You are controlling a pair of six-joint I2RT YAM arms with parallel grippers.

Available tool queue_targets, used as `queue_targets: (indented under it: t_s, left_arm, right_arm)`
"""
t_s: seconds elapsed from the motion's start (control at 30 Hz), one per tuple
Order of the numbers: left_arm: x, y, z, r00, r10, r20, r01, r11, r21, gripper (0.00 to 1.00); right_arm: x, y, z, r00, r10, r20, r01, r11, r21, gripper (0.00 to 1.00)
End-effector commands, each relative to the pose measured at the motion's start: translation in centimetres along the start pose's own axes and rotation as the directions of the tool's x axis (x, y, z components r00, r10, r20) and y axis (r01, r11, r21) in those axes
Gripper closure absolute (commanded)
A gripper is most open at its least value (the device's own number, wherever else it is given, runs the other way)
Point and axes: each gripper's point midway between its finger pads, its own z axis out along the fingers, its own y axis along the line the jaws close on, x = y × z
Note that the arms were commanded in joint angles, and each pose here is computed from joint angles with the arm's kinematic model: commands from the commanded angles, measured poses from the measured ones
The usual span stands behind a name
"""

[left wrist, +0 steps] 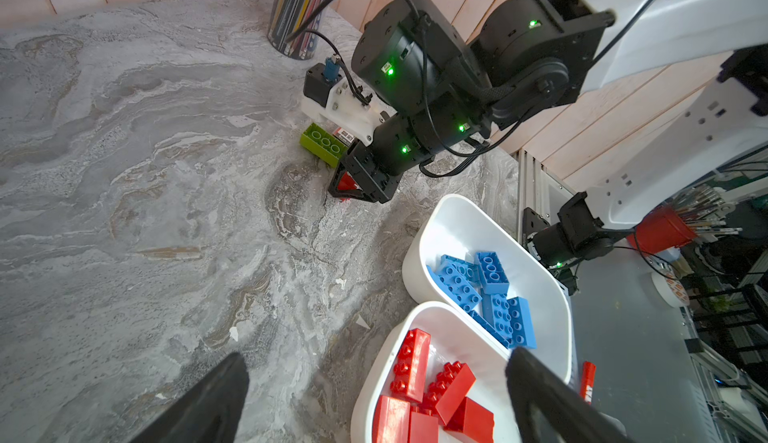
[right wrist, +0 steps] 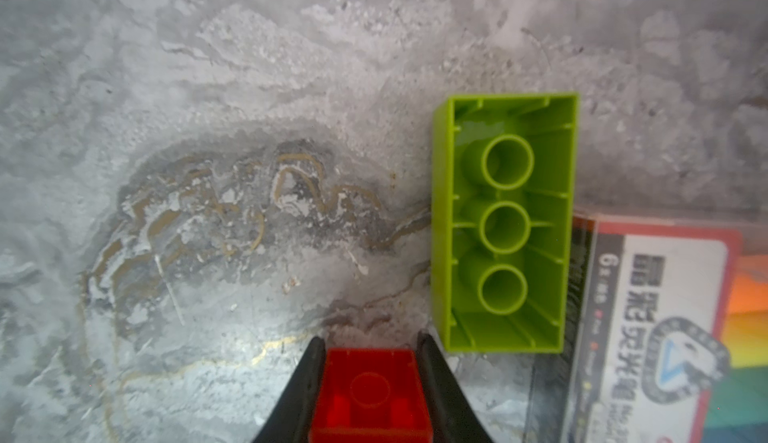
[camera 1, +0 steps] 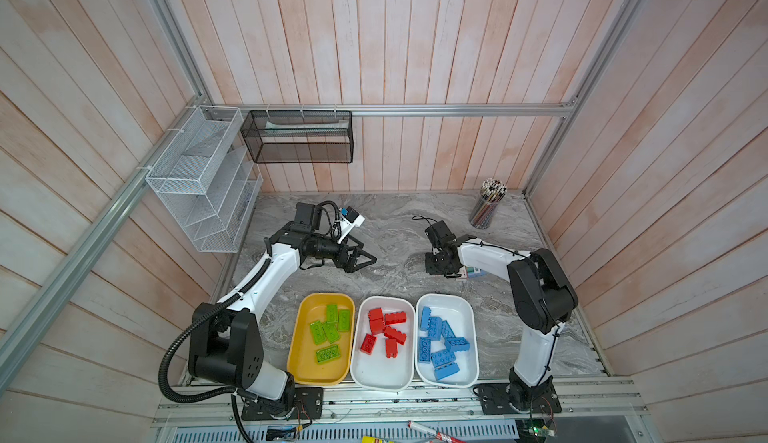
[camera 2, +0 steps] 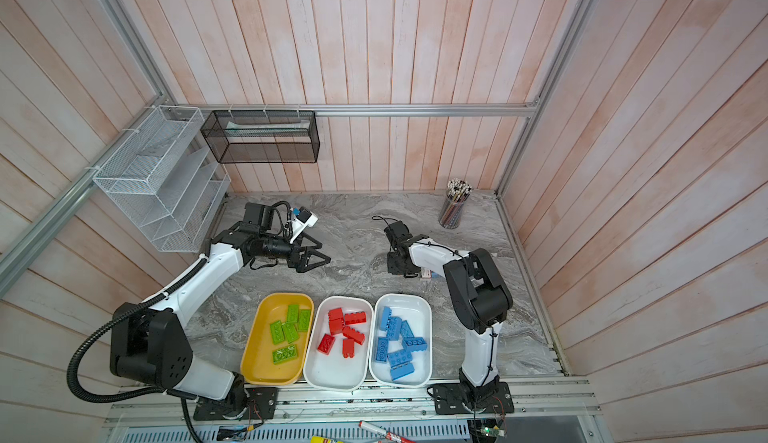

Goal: Sort the legos into containers by color
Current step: 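Carry the small red brick into the middle white tub and release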

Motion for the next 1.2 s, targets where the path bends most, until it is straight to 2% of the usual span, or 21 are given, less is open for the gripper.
queue_targets:
  t_s: [0.0,0.17,0.3,0.43,0.57,0.63,0.77,0.87,0.93,1.07,1.17]
  left_arm:
    - [0.1,-0.1,0.0,1.0,0.014,0.006,-0.014,1.0,0.015,0.01]
    - [0.0,-0.2,-0.2,1.0,0.02,0.009,-0.02,1.0,0.008,0.01]
    - [-0.3,-0.2,-0.3,1.0,0.024,0.015,-0.024,1.0,0.006,0.01]
    - [-0.5,-0.3,-0.5,0.999,0.026,0.018,-0.026,1.0,0.004,0.01]
    - [-0.8,-0.1,-0.8,0.999,0.03,0.025,-0.03,1.0,-0.006,0.01]
    - [-0.9,0.0,-0.9,0.999,0.031,0.028,-0.031,0.999,-0.009,0.01]
    - [-0.9,0.0,-0.8,0.999,0.03,0.028,-0.03,1.0,-0.007,0.01]
    - [-1.0,0.0,-0.8,0.999,0.028,0.03,-0.028,1.0,-0.004,0.01]
    - [-0.9,0.0,-0.8,0.999,0.026,0.031,-0.026,1.0,-0.002,0.02]
    - [-1.0,0.0,-0.8,0.999,0.026,0.031,-0.026,1.0,-0.005,0.02]
    - [-0.8,0.0,-0.8,0.999,0.023,0.025,-0.023,1.0,-0.006,0.01]
  right_arm:
    - [0.5,-0.5,-0.8,1.0,-0.027,-0.014,0.028,0.999,0.034,0.77]
    - [-0.8,0.8,-5.1,0.996,-0.068,0.06,0.07,0.997,-0.019,0.78]
    - [-0.1,4.7,-10.0,0.965,-0.227,0.129,0.242,0.963,-0.115,0.78]
    - [3.8,10.8,-14.7,0.893,-0.377,0.246,0.439,0.849,-0.295,0.76]
    - [8.9,15.5,-17.9,0.883,-0.379,0.276,0.469,0.715,-0.518,0.76]
    - [11.7,17.3,-18.7,0.864,-0.423,0.274,0.5,0.649,-0.574,0.76]
    - [17.6,19.2,-19.7,0.76,-0.569,0.314,0.621,0.491,-0.611,0.76]
    - [20.6,19.4,-19.4,0.676,-0.644,0.358,0.698,0.403,-0.593,0.75]
    - [22.0,19.4,-18.4,0.632,-0.693,0.348,0.725,0.367,-0.583,0.75]
    - [24.7,19.5,-15.4,0.505,-0.81,0.298,0.786,0.289,-0.547,0.74]
    - [24.9,20.4,-14.3,0.465,-0.831,0.305,0.808,0.258,-0.53,0.72]
